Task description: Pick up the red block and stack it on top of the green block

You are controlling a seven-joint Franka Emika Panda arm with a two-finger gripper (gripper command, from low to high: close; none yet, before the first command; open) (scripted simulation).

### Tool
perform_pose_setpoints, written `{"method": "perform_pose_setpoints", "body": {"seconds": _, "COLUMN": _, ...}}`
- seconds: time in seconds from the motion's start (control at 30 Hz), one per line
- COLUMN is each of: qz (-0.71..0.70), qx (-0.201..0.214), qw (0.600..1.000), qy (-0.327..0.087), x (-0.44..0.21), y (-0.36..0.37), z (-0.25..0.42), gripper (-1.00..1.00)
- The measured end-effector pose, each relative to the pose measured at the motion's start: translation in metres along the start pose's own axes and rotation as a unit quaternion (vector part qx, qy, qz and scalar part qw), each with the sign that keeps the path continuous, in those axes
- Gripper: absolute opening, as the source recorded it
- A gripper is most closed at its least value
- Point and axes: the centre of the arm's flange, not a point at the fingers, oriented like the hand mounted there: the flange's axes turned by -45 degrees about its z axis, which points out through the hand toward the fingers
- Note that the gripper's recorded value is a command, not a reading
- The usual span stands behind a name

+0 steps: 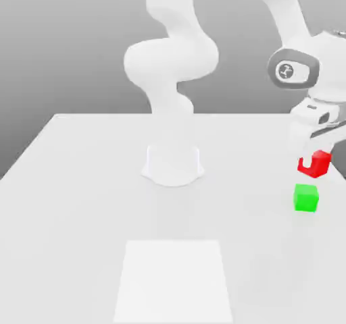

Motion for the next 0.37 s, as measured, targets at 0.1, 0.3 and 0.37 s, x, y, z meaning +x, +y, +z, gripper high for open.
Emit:
{"method": "perform_pose_setpoints", "body": {"seconds": 0.1, "qz": 0.002, "qx": 0.000, "qw": 1.000, "qy": 0.001, "x": 0.001, "y": 0.001, "z": 0.012, "gripper": -1.00}}
{"method": "perform_pose_setpoints", "body": {"seconds": 0.3, "qz": -0.002, "qx": 0.004, "qw": 1.000, "qy": -0.003, "x": -0.004, "y": -0.001, "z": 0.042, "gripper": -1.00}}
{"method": "perform_pose_setpoints", "body": {"seconds": 0.37, "qz": -0.003, "qx": 0.006, "qw": 1.000, "qy": -0.004, "x": -0.006, "y": -0.001, "z": 0.047, "gripper": 1.00}}
